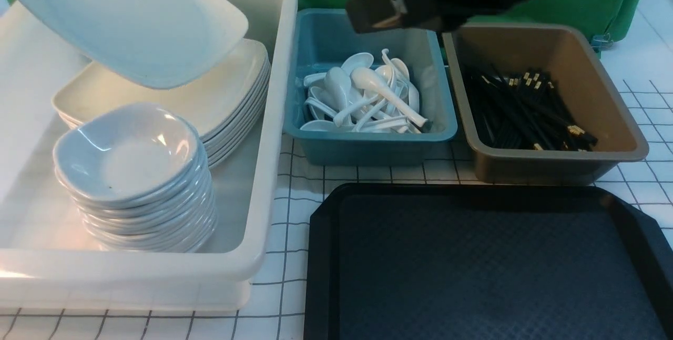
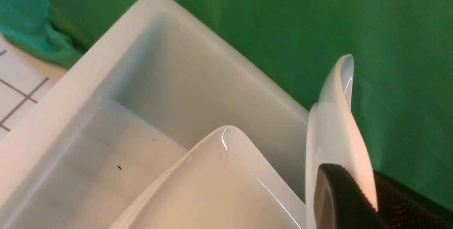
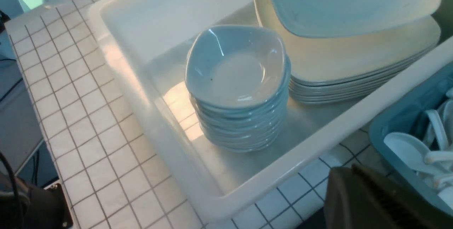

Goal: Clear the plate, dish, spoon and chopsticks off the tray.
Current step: Use the left arm to put the plate into the large storage box on the left

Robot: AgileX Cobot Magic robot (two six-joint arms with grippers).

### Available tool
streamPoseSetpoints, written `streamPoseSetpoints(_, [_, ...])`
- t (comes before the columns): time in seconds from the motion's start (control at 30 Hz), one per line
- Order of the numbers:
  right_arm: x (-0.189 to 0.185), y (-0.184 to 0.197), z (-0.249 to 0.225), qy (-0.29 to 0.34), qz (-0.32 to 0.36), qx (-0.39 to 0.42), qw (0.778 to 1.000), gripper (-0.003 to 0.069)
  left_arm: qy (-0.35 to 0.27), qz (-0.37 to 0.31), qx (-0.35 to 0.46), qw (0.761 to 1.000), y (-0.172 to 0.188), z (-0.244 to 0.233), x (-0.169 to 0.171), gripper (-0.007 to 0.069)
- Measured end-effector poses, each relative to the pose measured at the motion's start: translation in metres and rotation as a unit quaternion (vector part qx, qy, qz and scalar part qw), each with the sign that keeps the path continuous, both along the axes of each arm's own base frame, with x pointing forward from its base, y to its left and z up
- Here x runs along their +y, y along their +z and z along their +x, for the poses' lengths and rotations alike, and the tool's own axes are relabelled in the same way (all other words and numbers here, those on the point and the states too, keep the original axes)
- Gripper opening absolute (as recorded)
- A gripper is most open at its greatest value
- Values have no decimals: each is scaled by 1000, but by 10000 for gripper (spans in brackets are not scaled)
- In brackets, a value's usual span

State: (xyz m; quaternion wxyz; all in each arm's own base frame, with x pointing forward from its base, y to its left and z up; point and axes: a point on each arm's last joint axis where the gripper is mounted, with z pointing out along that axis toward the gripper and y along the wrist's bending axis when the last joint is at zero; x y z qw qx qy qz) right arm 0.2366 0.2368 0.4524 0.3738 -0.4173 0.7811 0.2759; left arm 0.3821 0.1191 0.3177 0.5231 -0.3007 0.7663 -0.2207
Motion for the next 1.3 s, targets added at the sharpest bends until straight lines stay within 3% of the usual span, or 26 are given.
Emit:
streamPoseSetpoints(0.47, [13,0,1,17,-9,12,1000,0,-7,-16,52,998,-53,21,8,23])
streamPoseSetpoints(0.6, [13,-1,1,10,-5,22,1000,0,-20,0,76,997,-65,23,9,88])
streamPoseSetpoints(0.93, [13,-1,1,2,-1,33,999,0,-81,60,160,982,-84,16,6,435])
streamPoseSetpoints(1.17, [13,-1,1,-7,4,45,999,5,-94,91,161,978,-65,6,3,480])
streamPoseSetpoints(1.27, [13,-1,0,-8,2,51,999,6,-91,99,146,980,-51,2,1,468])
streamPoseSetpoints(1.3, [12,-2,0,-9,-1,53,999,6,-93,103,133,981,-38,-3,-2,433])
